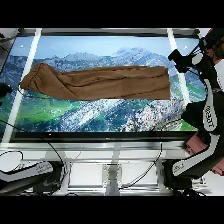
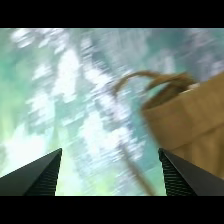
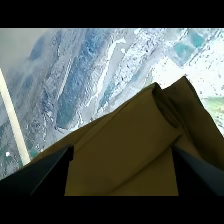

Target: Fold the clothes and pants, and hang the long-sleeved shirts on hangers.

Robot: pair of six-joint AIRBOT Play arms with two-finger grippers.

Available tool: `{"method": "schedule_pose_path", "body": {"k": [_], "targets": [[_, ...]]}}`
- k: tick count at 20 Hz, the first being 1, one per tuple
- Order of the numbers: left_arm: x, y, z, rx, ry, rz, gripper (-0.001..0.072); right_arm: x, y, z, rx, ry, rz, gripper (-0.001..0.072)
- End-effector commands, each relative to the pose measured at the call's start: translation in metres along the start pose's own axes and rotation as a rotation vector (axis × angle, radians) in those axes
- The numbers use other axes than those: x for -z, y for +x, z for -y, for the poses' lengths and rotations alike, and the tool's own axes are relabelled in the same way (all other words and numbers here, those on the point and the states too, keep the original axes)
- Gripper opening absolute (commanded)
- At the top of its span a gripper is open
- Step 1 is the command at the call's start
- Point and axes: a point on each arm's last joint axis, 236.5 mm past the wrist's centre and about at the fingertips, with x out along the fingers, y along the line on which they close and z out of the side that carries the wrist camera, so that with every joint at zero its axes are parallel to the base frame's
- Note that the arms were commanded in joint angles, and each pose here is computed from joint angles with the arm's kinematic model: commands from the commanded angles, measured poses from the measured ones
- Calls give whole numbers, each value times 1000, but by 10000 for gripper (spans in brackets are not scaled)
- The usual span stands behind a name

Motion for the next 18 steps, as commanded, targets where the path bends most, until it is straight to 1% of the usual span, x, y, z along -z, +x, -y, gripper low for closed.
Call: {"method": "schedule_pose_path", "body": {"k": [1,4,7,9,12,13,18], "targets": [[15,-7,-22,-36,-44,-87,700,18,-2,6,28,-46,-77,687],[11,-5,12,39,-19,-71,700,40,-5,14,57,-84,-175,687],[14,11,44,89,5,-90,702,65,-11,22,87,-78,-285,687],[25,30,63,136,-70,-136,703,79,-16,24,96,-69,-347,687],[40,55,81,217,-318,-209,700,93,-21,22,89,-50,-408,687],[43,63,79,216,-360,-215,700,96,-22,21,85,-44,-421,687],[46,86,60,186,-433,-198,701,99,-23,16,66,-28,-434,687]]}}
